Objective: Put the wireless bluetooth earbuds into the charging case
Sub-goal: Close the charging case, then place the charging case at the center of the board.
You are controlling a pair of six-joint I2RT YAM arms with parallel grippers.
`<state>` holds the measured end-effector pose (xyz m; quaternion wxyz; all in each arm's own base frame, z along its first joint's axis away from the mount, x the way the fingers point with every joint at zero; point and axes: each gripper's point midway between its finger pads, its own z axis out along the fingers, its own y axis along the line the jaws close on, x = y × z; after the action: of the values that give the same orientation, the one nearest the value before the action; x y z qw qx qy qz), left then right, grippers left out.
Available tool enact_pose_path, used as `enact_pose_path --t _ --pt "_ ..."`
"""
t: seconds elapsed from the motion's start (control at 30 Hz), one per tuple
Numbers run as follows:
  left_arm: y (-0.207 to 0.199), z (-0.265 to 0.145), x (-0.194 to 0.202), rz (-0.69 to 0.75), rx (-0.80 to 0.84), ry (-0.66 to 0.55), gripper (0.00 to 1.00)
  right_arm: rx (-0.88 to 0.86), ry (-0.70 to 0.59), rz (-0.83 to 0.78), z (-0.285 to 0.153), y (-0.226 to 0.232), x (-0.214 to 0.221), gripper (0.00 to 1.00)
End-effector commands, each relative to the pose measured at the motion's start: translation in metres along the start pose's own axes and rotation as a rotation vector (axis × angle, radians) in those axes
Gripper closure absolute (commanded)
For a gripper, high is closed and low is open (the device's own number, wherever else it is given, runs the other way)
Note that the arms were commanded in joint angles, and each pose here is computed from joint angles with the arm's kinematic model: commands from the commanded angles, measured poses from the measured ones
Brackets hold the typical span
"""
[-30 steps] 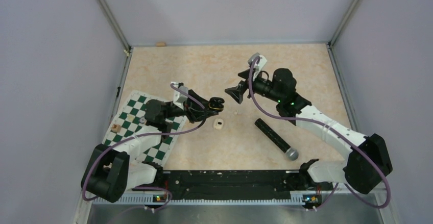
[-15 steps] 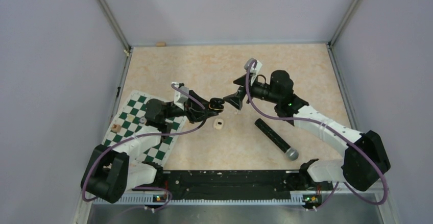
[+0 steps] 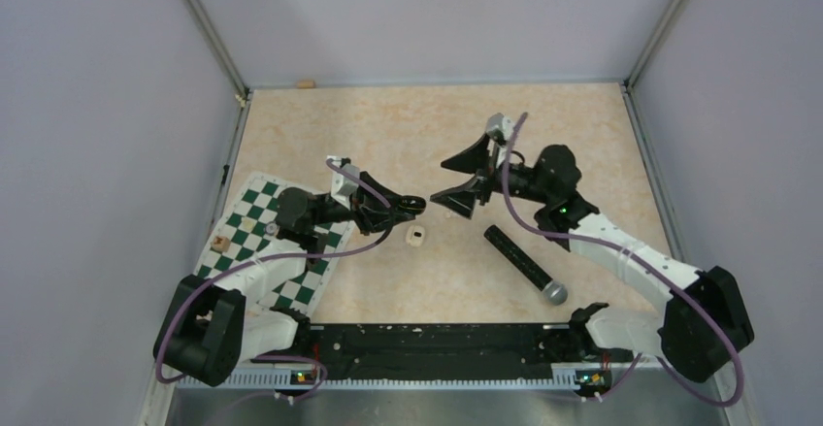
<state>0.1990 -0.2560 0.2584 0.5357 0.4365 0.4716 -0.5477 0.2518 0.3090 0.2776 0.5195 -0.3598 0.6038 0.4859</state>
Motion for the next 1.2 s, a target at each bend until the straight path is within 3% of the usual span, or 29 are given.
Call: enact_pose_path --t 0.0,0.1,0.23,0.9,1.0,1.07,1.17 --pt "-0.003 0.002 -0.008 0.046 0.014 -0.017 1.00 -0.308 -0.311 -0.003 -0.048 0.081 -0.097 0.01" --pt "-0.001 0.003 -0.008 0.039 0.013 -0.016 1.00 -0.431 -0.374 -0.038 -0.079 0.112 -0.124 0.01" --pt "-0.001 0.004 -0.007 0.035 0.017 -0.016 1.00 -0.477 -0.365 -0.087 -0.092 0.129 -0.124 0.01" --pt "0.000 0.003 -0.004 0.029 0.012 -0.009 1.00 -0.405 -0.319 -0.120 -0.082 0.112 -0.114 0.01" --pt "0.001 0.003 -0.003 0.030 0.008 -0.004 1.00 -0.098 -0.293 -0.123 -0.061 0.049 -0.114 0.01" --pt "0.003 0.003 -0.002 0.029 0.002 -0.001 1.00 0.317 -0.281 -0.096 -0.065 -0.031 -0.115 0.01" --pt "0.005 0.003 -0.002 0.026 -0.009 0.002 1.00 0.953 -0.258 -0.084 -0.120 -0.136 -0.101 0.01"
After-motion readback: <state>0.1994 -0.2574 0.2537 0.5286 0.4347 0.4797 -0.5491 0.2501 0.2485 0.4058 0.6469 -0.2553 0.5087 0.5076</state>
